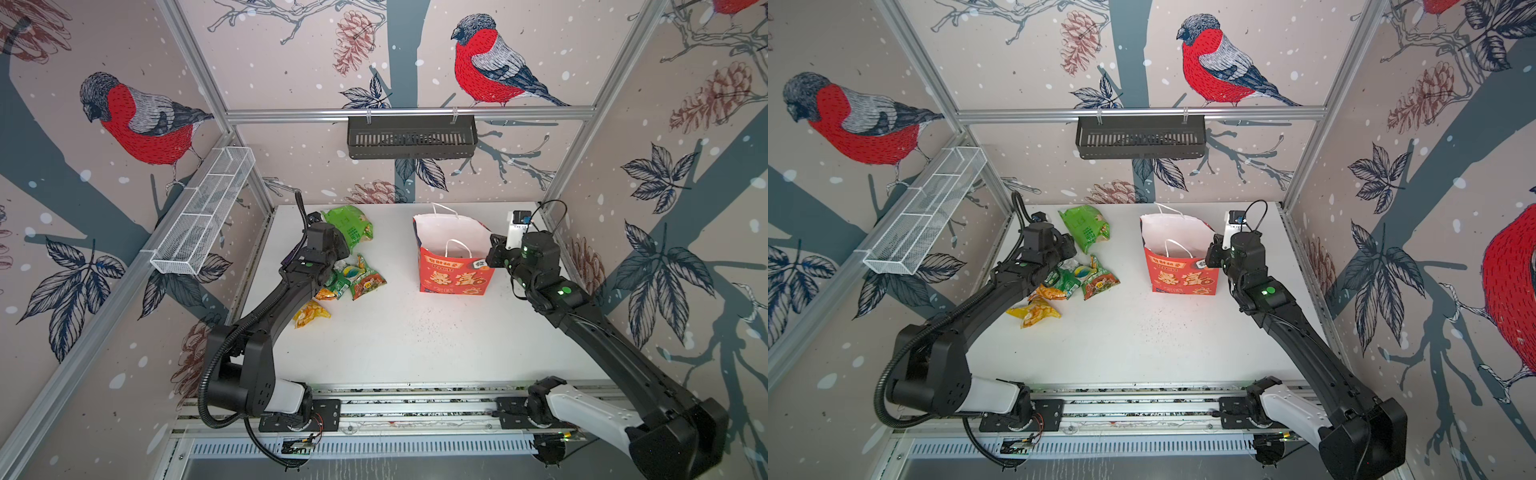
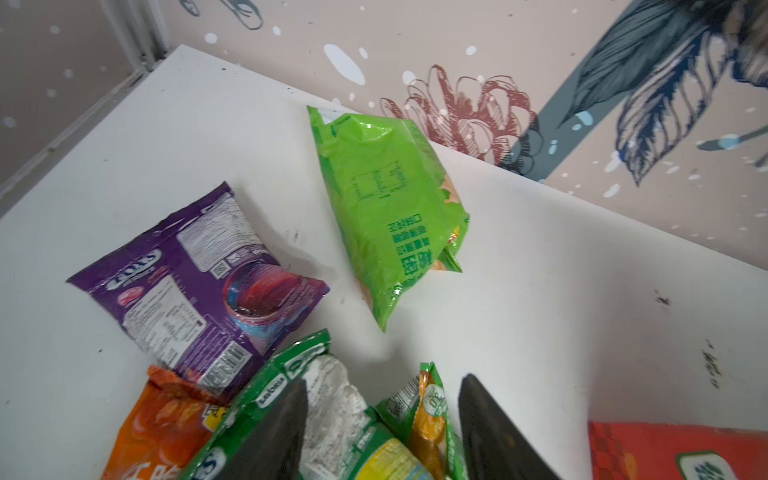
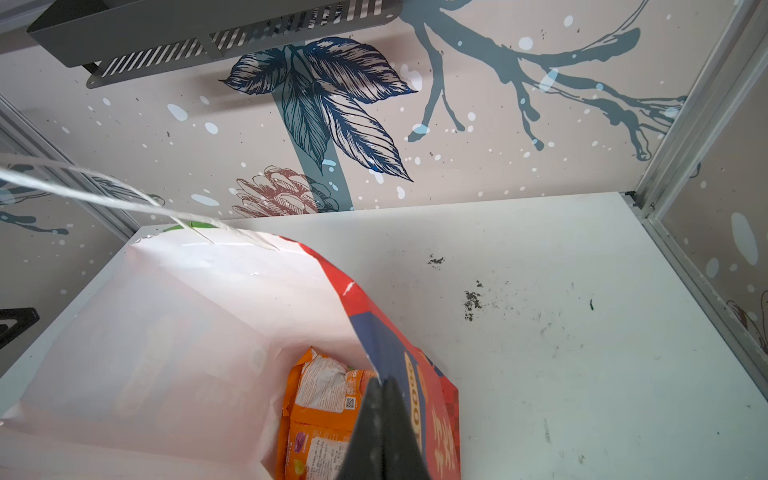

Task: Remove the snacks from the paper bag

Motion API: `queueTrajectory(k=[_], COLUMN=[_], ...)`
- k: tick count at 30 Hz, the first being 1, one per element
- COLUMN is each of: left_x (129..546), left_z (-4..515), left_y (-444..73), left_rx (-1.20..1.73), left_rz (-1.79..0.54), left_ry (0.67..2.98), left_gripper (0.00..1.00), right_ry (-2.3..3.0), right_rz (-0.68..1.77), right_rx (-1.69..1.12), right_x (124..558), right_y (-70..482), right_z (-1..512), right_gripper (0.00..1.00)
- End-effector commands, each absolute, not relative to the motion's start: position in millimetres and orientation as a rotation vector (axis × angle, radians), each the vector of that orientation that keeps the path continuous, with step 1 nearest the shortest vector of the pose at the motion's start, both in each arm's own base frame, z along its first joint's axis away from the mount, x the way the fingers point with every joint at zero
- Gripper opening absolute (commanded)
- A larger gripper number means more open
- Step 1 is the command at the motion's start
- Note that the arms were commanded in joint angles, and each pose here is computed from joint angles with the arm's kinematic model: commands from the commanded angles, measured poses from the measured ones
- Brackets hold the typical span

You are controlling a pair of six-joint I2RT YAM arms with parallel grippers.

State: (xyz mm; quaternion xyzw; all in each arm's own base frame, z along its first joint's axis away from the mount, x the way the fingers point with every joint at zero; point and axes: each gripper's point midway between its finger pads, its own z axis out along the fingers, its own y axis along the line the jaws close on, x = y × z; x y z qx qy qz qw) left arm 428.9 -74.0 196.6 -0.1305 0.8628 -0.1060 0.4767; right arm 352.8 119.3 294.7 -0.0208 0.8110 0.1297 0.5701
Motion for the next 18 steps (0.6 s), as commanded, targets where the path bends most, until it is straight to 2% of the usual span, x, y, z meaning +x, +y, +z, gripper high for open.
queueTrajectory(k=[1,12,18], left_x=[434,411,404], left_z=[232,310,326], left_y=[-91,-129,-153], left_rx=[-0.247,-0.104,-0.036], left_rz=[-0.383,-0.489,-0.564], left_ry=[2.009,1.838,1.817], left_gripper=[0.7,0.73,0.74], right_ry=[1.932,1.957,1.896], right_rz=[0.327,0.146,0.077], right_rx=[-0.065,-0.171,-0.222], right_x=[351,385,415], right_y=[124,124,127], right_z=[297,318,341], right_gripper=[0.0,0.0,0.0])
